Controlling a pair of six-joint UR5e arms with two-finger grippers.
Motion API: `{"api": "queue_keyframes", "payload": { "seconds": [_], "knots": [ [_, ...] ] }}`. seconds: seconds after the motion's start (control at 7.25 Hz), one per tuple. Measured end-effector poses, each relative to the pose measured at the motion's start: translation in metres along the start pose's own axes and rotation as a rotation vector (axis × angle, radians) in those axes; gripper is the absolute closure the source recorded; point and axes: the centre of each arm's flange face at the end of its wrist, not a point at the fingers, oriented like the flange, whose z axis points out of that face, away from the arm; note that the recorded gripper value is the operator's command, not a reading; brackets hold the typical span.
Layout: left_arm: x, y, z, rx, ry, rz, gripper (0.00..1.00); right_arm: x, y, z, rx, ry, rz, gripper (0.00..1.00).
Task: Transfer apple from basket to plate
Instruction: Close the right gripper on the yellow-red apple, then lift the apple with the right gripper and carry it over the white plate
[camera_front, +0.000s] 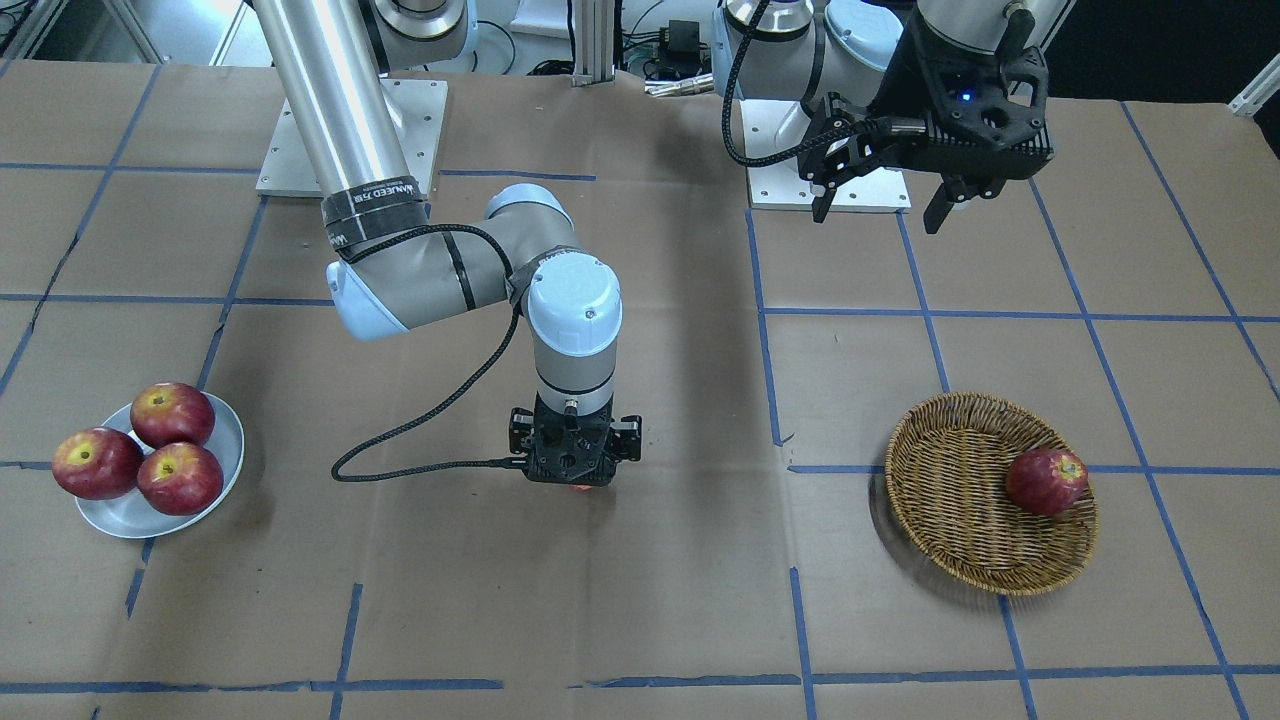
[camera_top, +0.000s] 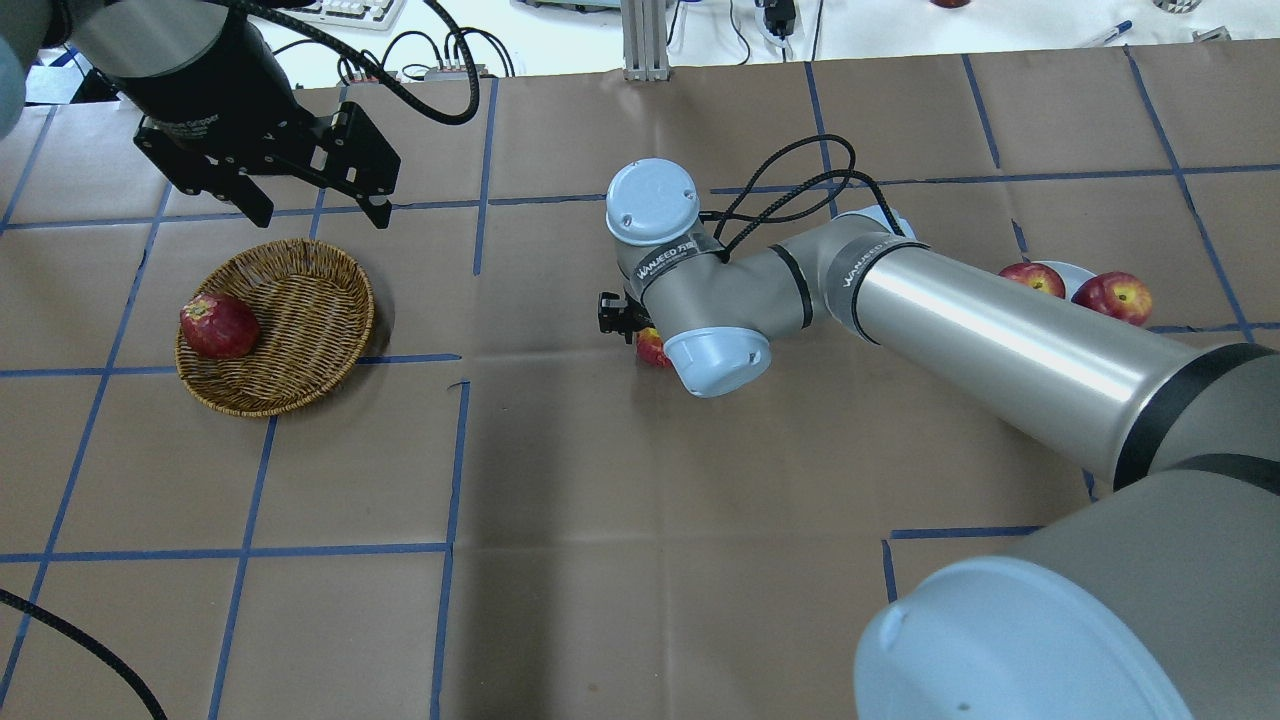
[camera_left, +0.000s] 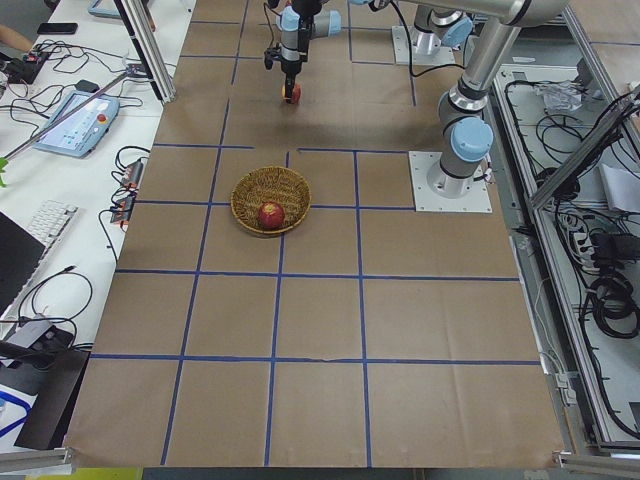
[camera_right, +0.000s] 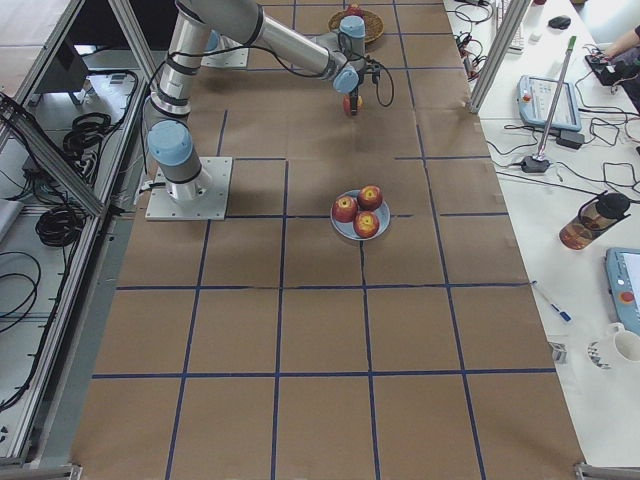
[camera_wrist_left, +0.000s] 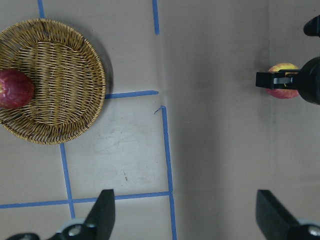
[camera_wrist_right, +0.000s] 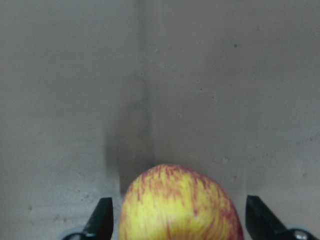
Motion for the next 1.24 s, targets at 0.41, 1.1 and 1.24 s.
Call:
{"api": "queue_keyframes", "payload": {
  "seconds": [0.41, 1.1, 1.24],
  "knots": [
    [0.0, 0.0, 0.0, 0.001, 0.0, -0.001, 0.01, 0.005, -0.009, -0.013, 0.025, -0.002, 0.007, 0.38],
    [0.0, 0.0, 0.0, 0.001, 0.001, 0.0, 0.01, 0.153, -0.08, -0.105, 0.023, 0.023, -0.018, 0.37],
    [0.0, 0.0, 0.0, 0.0, 0.001, 0.0, 0.01, 0.218, -0.094, -0.121, 0.003, 0.037, -0.061, 0.37]
  ]
}}
